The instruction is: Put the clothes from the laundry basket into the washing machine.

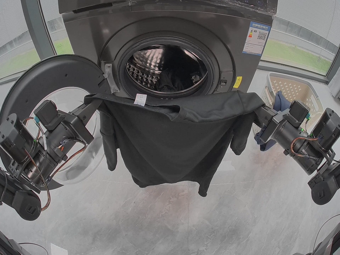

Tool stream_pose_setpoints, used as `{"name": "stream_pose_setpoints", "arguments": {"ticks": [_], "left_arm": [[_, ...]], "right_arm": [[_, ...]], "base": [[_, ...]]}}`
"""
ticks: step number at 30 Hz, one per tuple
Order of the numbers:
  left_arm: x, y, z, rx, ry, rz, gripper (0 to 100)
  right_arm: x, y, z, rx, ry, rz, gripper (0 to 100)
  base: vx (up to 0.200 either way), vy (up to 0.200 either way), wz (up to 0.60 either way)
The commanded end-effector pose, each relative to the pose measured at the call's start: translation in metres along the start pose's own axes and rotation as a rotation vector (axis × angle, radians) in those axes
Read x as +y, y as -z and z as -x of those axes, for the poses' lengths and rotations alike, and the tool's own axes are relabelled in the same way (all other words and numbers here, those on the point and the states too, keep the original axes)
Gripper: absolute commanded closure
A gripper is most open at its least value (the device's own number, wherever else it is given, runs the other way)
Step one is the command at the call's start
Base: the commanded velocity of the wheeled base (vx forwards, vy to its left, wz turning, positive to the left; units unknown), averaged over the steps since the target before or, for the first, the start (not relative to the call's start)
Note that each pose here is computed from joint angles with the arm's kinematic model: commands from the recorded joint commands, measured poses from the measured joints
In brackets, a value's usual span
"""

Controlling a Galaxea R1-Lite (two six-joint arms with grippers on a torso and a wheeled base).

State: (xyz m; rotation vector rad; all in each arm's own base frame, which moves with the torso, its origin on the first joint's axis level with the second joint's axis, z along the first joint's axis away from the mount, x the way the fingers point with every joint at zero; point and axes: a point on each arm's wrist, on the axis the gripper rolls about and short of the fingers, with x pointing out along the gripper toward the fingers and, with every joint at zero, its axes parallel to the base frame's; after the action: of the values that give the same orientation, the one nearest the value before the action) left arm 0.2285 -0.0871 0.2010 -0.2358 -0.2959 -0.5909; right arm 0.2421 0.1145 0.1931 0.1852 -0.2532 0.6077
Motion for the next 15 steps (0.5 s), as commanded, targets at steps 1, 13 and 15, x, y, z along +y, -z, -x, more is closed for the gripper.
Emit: {"name": "stream_pose_setpoints", "arguments": {"ticks": [1,13,15], "left_arm": [[-0.003,-0.006,-0.001,-0.025,0.015,-0.003,100],[-0.027,0.003,-0.027,-0.011,0.133,0.031,100],[-0.027,0.006,-0.028,-0.002,0.133,0.032,100]], "right_arm": [[-0.004,0.002,0.002,0.009,0.016,0.003,100],[-0.002,0.002,0.003,0.01,0.017,0.006,100],[-0.003,0.003,0.004,0.015,0.02,0.006,100]], "base": [[0.0,0.0,0.0],[0.0,0.0,0.0],[0.0,0.0,0.0]]}}
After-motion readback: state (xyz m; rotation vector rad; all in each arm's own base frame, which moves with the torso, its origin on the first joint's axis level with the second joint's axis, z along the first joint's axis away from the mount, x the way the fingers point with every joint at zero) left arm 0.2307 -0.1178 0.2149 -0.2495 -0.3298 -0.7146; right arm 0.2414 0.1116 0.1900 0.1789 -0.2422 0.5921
